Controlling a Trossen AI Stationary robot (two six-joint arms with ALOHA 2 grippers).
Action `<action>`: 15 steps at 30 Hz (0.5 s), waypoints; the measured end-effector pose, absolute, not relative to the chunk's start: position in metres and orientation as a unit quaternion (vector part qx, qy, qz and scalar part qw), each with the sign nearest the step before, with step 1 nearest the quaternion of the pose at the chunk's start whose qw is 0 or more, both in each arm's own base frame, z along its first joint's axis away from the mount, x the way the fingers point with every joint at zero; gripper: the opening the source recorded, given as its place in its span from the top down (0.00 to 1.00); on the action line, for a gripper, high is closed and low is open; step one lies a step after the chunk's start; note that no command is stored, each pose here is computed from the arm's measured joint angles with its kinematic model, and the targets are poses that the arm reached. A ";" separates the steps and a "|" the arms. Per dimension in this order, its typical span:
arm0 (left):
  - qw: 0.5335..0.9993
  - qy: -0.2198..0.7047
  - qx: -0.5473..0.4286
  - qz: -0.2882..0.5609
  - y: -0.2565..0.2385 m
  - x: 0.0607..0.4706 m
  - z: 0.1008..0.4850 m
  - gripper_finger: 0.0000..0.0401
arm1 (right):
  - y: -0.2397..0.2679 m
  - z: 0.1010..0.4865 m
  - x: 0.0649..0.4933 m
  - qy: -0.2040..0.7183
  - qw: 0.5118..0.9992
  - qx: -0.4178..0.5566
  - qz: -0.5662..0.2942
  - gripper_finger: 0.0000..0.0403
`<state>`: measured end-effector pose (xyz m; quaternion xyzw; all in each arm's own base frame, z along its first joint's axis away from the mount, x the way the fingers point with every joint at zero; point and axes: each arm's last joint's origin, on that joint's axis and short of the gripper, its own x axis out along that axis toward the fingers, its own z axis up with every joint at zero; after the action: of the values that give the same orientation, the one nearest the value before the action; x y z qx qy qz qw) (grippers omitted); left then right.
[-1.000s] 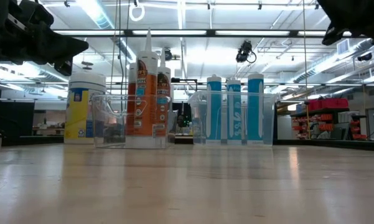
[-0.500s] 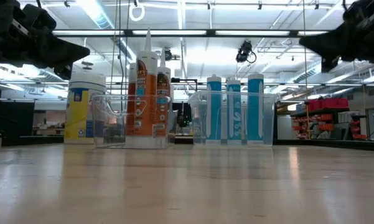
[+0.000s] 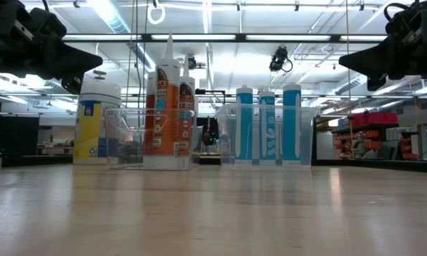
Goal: Pick & place silicon tubes, Sealant and Lysol wipes
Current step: Return to Home Position
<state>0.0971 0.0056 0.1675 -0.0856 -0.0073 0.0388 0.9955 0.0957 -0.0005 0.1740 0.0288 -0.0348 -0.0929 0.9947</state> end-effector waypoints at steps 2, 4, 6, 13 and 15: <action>0.996 -0.007 -0.086 0.039 0.006 0.097 0.167 0.98 | 0.000 0.174 0.096 -0.035 0.995 0.028 -0.093 0.98; 0.996 -0.007 -0.086 0.039 0.006 0.097 0.167 0.98 | 0.000 0.174 0.096 -0.035 0.995 0.027 -0.093 0.98; 0.996 -0.006 -0.086 0.039 0.006 0.097 0.167 0.98 | 0.000 0.174 0.096 -0.035 0.995 0.026 -0.093 0.98; 0.996 -0.008 -0.086 0.039 0.006 0.097 0.168 0.98 | 0.000 0.174 0.096 -0.035 0.995 0.027 -0.092 0.98; 0.996 -0.008 -0.086 0.039 0.006 0.097 0.168 0.98 | 0.000 0.174 0.096 -0.034 0.995 0.028 -0.088 0.98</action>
<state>0.0972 0.0056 0.1676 -0.0859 -0.0082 0.0387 0.9955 0.0958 -0.0002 0.1739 0.0276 -0.0341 -0.0880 0.9952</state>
